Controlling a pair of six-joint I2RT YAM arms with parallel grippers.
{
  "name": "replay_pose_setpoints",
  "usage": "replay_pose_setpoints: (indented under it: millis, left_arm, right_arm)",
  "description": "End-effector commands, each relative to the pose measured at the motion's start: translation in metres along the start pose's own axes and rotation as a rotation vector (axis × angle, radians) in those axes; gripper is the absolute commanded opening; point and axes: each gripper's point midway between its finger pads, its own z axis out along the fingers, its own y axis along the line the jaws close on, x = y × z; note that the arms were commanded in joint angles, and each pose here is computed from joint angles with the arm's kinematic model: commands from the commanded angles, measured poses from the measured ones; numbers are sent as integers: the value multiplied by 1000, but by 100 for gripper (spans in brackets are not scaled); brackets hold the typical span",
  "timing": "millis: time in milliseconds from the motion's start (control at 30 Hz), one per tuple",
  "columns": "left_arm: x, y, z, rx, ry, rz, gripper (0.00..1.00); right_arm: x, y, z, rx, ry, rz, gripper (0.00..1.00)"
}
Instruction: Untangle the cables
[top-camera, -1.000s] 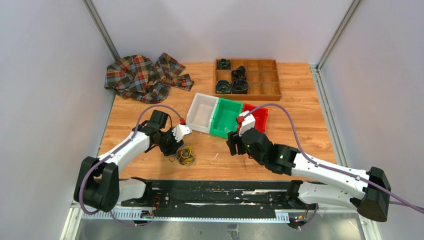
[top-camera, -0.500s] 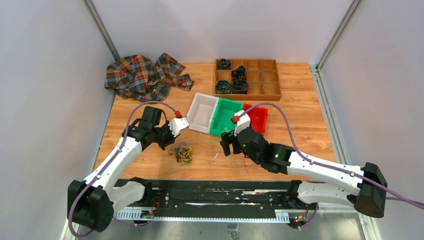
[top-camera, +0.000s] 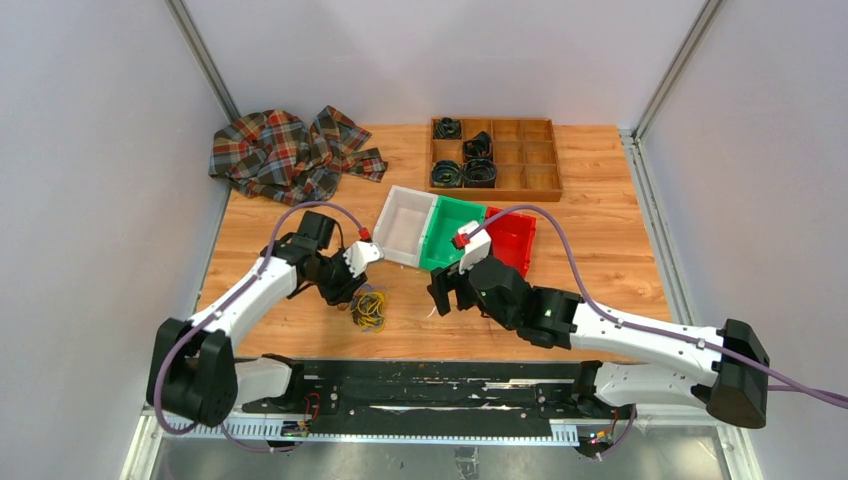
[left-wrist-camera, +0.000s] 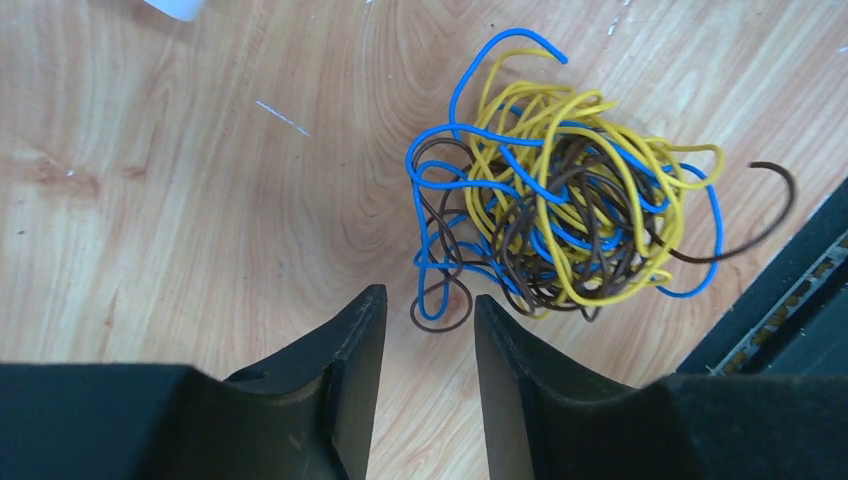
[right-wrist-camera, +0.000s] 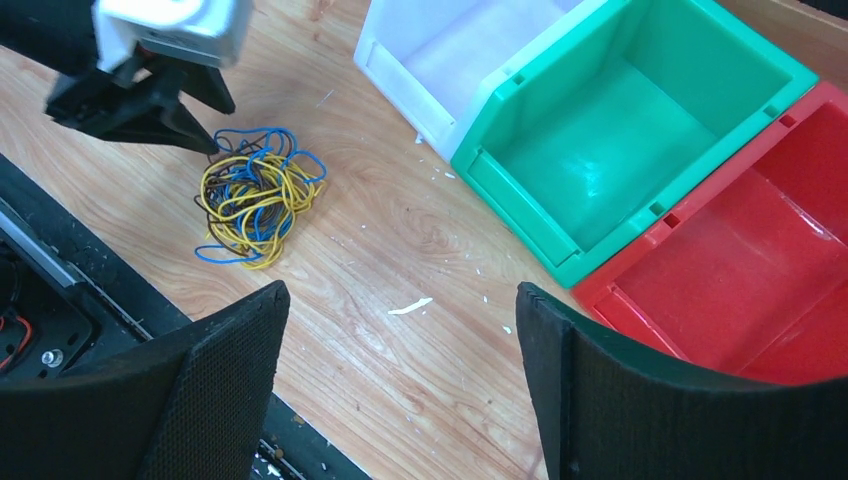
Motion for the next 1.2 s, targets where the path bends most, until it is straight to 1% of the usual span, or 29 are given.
replay_pose_setpoints:
  millis: [0, 133, 300, 533, 567, 667, 733, 767, 900, 1000, 1067, 1167]
  left_arm:
    - [-9, 12, 11, -18, -28, 47, 40]
    - [-13, 16, 16, -26, -50, 69, 37]
    - [-5, 14, 22, -23, -44, 91, 28]
    - [0, 8, 25, 3, -34, 97, 27]
    - [-1, 11, 26, -6, -35, 94, 25]
    - [-6, 16, 25, -36, -48, 80, 11]
    - [-12, 19, 21, -52, -66, 66, 3]
    - [-14, 20, 18, -60, -74, 53, 1]
    - [-34, 23, -9, -100, -111, 10, 1]
    - [-42, 12, -36, -79, -109, -23, 1]
    - [-49, 5, -53, -72, -126, -45, 1]
    - [-59, -8, -76, -53, -164, -66, 1]
  right_arm:
    - [-10, -1, -8, 13, -37, 2, 84]
    - [-9, 0, -10, 12, -34, -2, 84]
    - [-7, -1, -11, 11, -31, -4, 81]
    - [-6, -5, -18, 18, -13, -31, 80]
    - [-6, -6, -20, 18, -12, -34, 79]
    - [-7, -9, -27, 16, -18, -32, 75]
    - [-7, -11, -30, 13, -20, -30, 73]
    - [-7, -11, -31, 12, -21, -30, 72]
    - [-6, -10, -32, 7, -16, -49, 73]
    - [-12, -7, -29, 2, -25, -67, 77]
    - [-22, 0, -23, -9, -57, -64, 81]
    - [-37, 17, -12, -62, -122, -49, 82]
